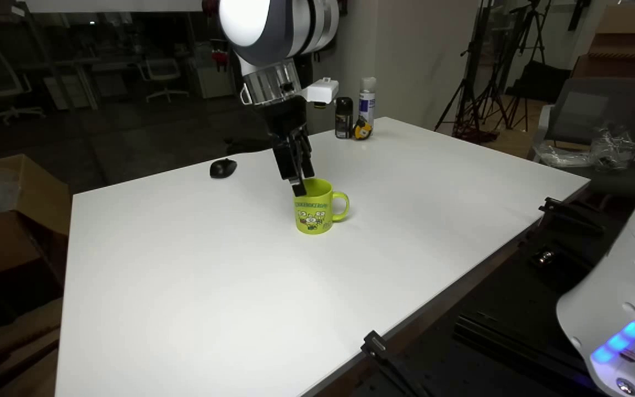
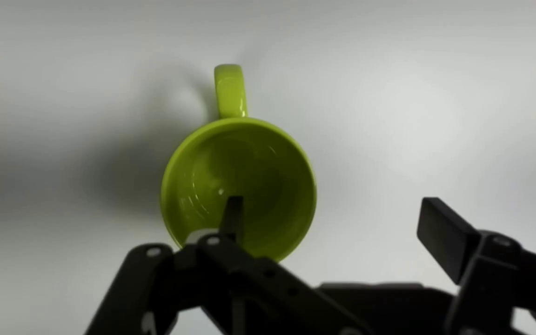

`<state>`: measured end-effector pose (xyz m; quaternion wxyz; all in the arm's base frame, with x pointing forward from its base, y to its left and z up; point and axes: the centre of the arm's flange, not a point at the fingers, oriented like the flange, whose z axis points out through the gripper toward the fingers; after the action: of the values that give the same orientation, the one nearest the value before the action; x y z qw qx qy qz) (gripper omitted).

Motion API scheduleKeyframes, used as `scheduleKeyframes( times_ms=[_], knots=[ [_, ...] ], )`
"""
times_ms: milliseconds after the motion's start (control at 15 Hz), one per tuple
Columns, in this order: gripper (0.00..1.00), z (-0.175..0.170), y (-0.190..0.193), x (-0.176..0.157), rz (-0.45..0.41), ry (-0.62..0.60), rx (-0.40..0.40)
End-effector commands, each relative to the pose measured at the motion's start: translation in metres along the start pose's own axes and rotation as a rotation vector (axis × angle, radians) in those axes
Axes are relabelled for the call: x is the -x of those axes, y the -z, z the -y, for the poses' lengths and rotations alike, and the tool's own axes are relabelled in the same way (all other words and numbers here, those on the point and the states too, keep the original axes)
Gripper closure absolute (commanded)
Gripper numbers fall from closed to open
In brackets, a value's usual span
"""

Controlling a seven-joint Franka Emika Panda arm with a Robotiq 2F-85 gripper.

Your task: Move the mug to the right

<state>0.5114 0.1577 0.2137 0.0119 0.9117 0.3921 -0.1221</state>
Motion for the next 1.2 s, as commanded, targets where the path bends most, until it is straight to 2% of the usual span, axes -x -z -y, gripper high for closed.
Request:
scheduleKeyframes(
  times_ms=[0,533,600,667,733,1133],
  knots=[
    [0.00,-0.001,-0.006,0.005,-0.013,-0.002,-0.029],
    [0.00,-0.005,-0.039,0.012,-0.011,-0.007,-0.068],
    [0.25,-0.005,-0.042,0.011,-0.012,-0.011,-0.065],
    [0.27,-0.006,-0.044,0.011,-0.013,-0.014,-0.062],
    [0.33,-0.006,-0.045,0.011,-0.018,-0.018,-0.059],
    [0.77,-0.013,-0.044,0.012,-0.053,-0.030,-0.042]
  ],
)
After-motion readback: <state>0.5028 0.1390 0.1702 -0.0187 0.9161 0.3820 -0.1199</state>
